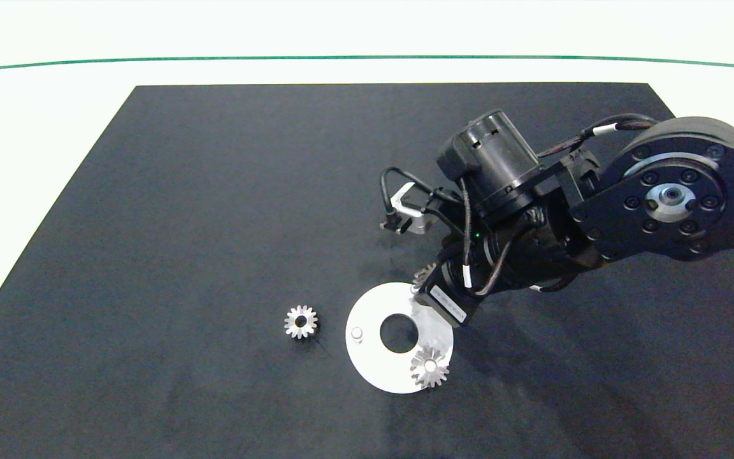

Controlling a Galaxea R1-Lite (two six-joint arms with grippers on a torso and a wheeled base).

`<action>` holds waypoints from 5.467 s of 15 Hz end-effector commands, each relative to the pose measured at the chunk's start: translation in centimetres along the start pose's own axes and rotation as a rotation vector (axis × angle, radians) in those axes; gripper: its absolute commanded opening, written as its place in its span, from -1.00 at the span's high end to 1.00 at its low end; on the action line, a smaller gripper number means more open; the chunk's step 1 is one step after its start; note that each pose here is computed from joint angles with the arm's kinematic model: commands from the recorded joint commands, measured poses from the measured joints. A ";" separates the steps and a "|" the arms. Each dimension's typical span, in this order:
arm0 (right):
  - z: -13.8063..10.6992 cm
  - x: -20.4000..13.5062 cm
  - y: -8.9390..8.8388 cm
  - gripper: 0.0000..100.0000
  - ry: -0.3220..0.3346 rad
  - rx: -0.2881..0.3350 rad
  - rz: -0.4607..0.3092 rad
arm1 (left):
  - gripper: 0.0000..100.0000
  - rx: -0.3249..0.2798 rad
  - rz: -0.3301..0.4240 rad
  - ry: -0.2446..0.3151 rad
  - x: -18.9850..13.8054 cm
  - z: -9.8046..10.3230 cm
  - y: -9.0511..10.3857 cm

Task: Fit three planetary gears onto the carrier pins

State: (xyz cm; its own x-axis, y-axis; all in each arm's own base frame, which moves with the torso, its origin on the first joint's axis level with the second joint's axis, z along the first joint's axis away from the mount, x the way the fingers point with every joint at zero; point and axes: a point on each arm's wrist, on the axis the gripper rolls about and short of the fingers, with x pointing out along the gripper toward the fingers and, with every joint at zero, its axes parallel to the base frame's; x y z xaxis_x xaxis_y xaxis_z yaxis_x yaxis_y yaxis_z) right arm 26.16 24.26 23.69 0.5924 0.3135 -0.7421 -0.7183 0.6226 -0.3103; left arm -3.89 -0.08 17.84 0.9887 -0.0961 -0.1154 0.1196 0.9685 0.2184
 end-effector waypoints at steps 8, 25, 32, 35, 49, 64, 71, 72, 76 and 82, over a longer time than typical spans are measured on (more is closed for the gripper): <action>0.5 1.1 0.1 1.00 0.030 -0.005 0.008 | -1.00 0.001 -0.002 -0.001 -0.1 0.0 0.0; 1.0 1.5 0.1 1.00 0.051 -0.011 0.012 | -1.00 0.001 -0.002 0.000 0.0 0.0 0.0; 1.4 2.3 0.3 1.00 0.085 -0.022 0.025 | -1.00 0.002 0.000 -0.009 0.1 0.2 0.1; 1.6 2.3 0.4 1.00 0.098 -0.026 0.029 | -1.00 0.002 -0.002 -0.006 0.2 0.2 0.1; 2.0 2.7 0.2 1.00 0.115 -0.026 0.031 | -1.00 0.002 -0.002 -0.005 0.2 0.2 0.1; 2.2 3.7 0.2 1.00 0.126 -0.024 0.033 | -1.00 0.002 -0.001 -0.009 0.1 0.2 0.1; 2.2 3.6 0.1 -1.00 0.124 -0.024 0.030 | -1.00 0.002 -0.002 -0.008 0.2 0.2 0.1; 2.2 3.5 0.1 -1.00 0.122 -0.024 0.030 | -1.00 0.002 -0.001 -0.009 0.1 0.2 0.1; 2.2 2.3 0.0 -1.00 0.108 -0.024 0.028 | -1.00 0.002 0.000 -0.007 0.2 0.2 0.1; -0.2 -10.9 -2.4 -1.00 -0.082 0.045 -0.021 | -1.00 -0.001 0.006 -0.015 0.0 0.2 0.1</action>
State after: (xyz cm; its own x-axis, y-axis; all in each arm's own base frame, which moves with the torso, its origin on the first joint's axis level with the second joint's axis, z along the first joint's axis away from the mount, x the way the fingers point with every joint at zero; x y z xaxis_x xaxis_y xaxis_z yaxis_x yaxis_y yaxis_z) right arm 25.15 23.18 28.46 0.5821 0.3084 -0.7524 -0.7177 0.6298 -0.2971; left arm -3.78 -0.09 18.11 0.9905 -0.0944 -0.1000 0.1144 0.9692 0.2180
